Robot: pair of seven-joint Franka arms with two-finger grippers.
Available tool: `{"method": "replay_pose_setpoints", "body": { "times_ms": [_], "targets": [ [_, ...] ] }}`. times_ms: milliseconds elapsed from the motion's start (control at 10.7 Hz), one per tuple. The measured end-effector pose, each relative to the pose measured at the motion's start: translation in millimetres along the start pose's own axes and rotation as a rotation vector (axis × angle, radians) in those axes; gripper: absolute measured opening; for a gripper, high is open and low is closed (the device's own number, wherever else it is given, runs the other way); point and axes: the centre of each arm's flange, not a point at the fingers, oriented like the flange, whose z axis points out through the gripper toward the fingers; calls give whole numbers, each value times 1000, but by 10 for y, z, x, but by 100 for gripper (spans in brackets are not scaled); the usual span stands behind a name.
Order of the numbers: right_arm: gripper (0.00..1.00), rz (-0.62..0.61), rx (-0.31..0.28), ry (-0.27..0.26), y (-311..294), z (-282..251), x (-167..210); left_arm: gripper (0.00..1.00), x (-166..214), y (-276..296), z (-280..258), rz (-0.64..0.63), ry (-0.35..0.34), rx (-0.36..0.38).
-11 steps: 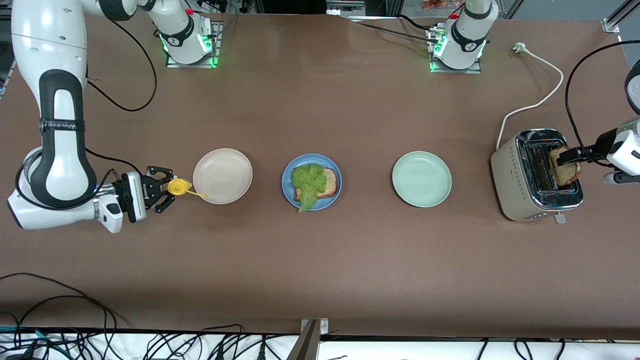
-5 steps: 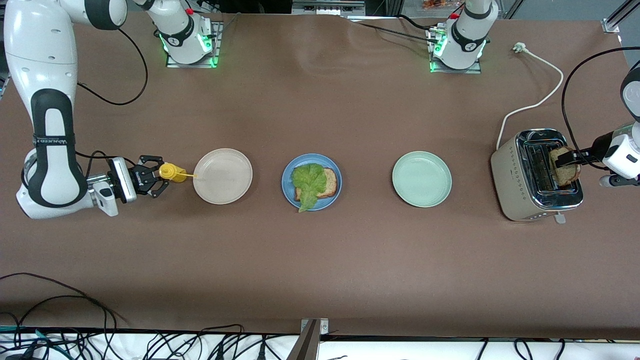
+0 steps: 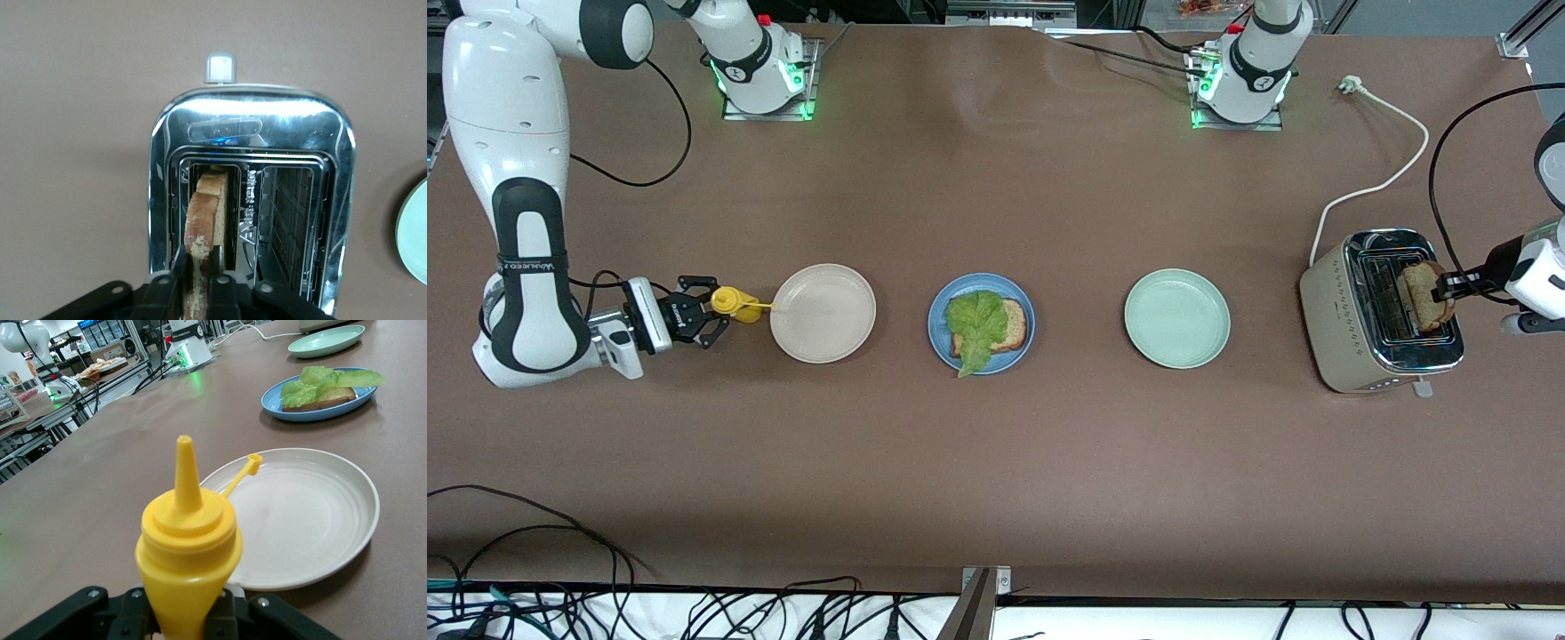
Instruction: Make sandwich in blue plate with both arms
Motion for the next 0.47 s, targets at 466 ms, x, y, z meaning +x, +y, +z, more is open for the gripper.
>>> {"method": "replay_pose_setpoints", "body": {
  "times_ms": [466],
  "targets": [
    [19, -42, 1, 9, -20, -11, -22, 11, -81, 415, -839, 73, 129, 2]
  ]
}}
